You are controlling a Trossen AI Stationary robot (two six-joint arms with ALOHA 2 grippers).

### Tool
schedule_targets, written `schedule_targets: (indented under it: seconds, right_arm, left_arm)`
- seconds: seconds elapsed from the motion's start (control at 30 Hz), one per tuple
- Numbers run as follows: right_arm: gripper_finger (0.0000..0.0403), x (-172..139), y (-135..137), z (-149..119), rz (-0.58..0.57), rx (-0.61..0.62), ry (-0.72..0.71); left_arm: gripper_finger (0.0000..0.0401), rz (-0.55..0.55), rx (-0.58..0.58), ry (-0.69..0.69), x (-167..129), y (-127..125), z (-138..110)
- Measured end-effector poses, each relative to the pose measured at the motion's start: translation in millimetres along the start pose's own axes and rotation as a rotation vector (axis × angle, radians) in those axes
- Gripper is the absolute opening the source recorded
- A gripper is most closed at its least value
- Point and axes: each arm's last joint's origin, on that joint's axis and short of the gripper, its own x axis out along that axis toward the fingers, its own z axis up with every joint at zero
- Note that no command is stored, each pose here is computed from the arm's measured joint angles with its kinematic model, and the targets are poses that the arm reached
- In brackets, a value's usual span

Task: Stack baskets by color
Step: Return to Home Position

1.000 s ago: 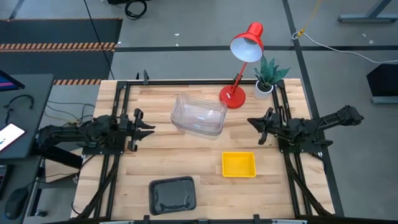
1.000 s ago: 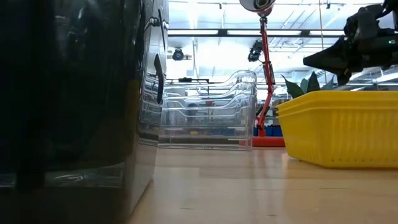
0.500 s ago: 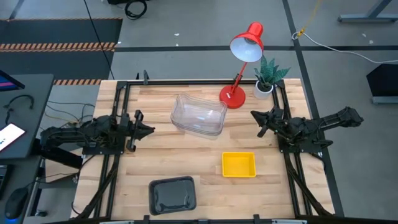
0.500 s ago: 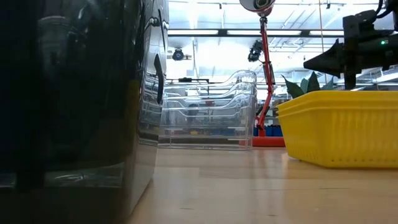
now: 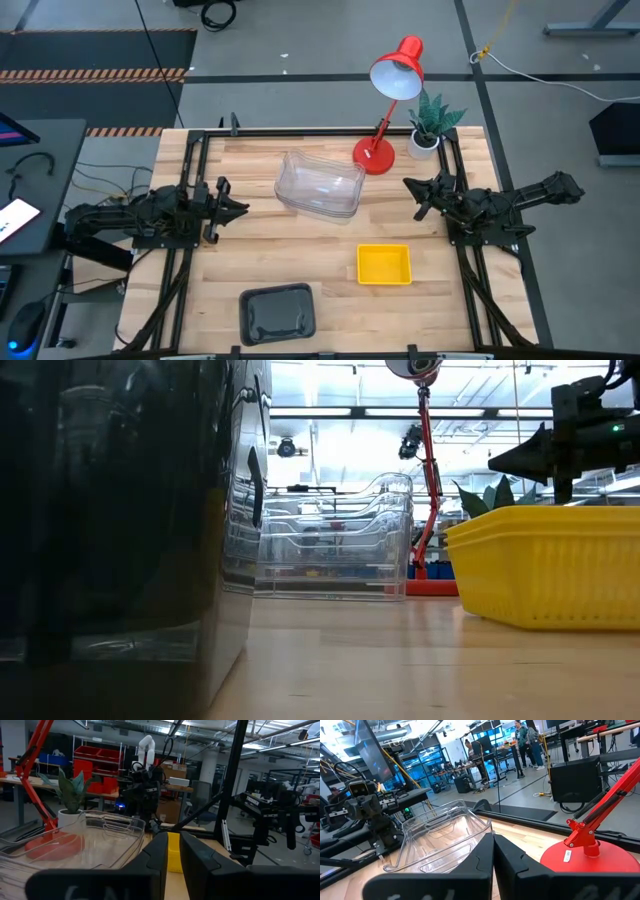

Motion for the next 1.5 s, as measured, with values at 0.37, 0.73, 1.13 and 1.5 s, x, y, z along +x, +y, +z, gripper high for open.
schedule_targets:
  seconds: [0.37, 0.73, 1.13, 1.5]
  right_arm:
    - [0.0012, 0.0, 0.0, 0.0, 0.0, 0.0, 0.0]
    - [0.0012, 0.0, 0.0, 0.0, 0.0, 0.0, 0.0]
    - [0.0012, 0.0, 0.0, 0.0, 0.0, 0.0, 0.0]
    - [0.0012, 0.0, 0.0, 0.0, 0.001, 0.0, 0.0]
  left_arm:
    - [0.0061, 0.0, 0.001, 0.0, 0.0, 0.0, 0.0]
    - [0.0051, 0.0, 0.0, 0.0, 0.0, 0.0, 0.0]
    - [0.006, 0.0, 0.001, 0.0, 0.0, 0.0, -0.1]
    - [0.0053, 0.0, 0.001, 0.0, 0.0, 0.0, -0.1]
